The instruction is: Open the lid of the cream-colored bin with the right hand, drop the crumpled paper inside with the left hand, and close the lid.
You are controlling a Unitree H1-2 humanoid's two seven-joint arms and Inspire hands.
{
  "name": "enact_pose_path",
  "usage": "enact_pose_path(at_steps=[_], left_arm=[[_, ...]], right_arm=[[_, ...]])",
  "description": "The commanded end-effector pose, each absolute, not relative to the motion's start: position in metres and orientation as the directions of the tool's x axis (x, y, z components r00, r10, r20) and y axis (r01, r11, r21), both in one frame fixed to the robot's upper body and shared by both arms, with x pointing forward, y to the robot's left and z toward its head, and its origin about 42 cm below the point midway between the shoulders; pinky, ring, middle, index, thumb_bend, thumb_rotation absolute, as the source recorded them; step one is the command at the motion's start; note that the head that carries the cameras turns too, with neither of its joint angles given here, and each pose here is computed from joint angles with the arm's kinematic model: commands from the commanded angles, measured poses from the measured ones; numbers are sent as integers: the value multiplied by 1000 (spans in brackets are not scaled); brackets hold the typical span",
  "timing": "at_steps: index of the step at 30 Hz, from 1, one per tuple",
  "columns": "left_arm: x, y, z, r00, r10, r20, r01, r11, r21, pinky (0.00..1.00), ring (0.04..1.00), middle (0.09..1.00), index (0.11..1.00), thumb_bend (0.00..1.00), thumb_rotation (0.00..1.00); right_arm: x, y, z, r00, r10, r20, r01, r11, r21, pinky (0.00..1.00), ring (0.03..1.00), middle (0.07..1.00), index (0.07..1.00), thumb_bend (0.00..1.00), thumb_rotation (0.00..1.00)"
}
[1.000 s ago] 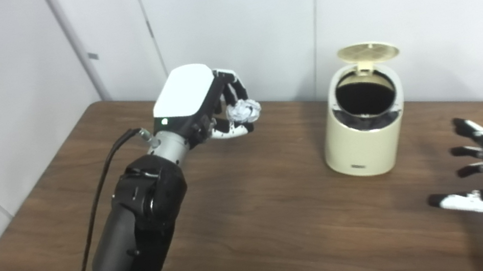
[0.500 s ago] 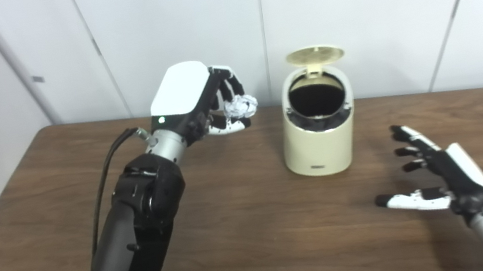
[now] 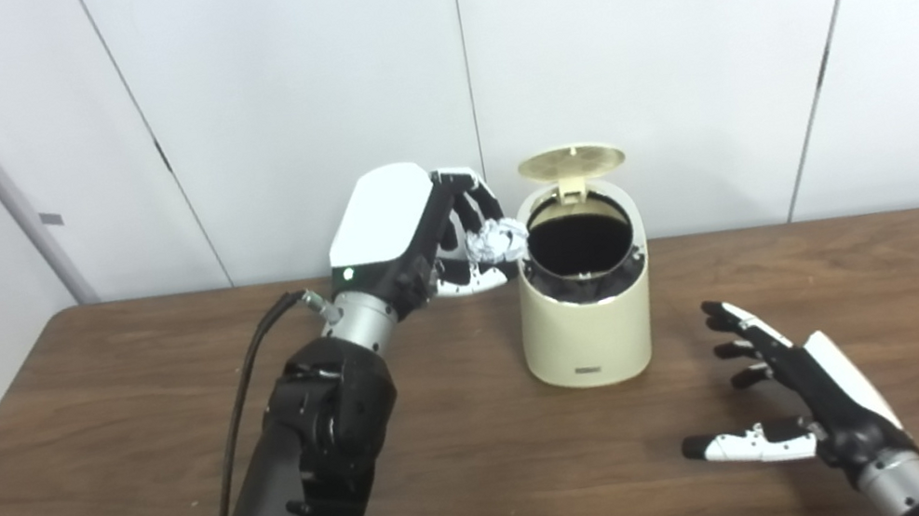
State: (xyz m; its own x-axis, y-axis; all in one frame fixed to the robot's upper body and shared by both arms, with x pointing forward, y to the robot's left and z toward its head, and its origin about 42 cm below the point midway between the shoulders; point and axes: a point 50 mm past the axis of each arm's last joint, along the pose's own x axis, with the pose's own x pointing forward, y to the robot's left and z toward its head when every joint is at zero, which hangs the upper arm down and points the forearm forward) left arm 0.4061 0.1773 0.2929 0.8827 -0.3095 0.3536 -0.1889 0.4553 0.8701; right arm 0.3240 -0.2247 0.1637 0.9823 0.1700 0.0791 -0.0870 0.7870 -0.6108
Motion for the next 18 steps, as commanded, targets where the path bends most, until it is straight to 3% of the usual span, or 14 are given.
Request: enact_pose_path(at_steps=[1, 18], left_arm=[[412, 169, 321, 832, -324, 450, -268, 476, 837, 338, 378, 482, 514, 500, 0], [426, 148, 316, 800, -358, 481, -260, 515, 817, 325, 373, 486, 512, 499, 0]], right_arm=[[328, -221, 176, 971, 182, 152, -52, 789, -612, 653, 805, 896, 904, 834, 283], [328, -221, 173, 972, 173, 159, -42, 793, -608, 669, 815, 898, 905, 834, 280]])
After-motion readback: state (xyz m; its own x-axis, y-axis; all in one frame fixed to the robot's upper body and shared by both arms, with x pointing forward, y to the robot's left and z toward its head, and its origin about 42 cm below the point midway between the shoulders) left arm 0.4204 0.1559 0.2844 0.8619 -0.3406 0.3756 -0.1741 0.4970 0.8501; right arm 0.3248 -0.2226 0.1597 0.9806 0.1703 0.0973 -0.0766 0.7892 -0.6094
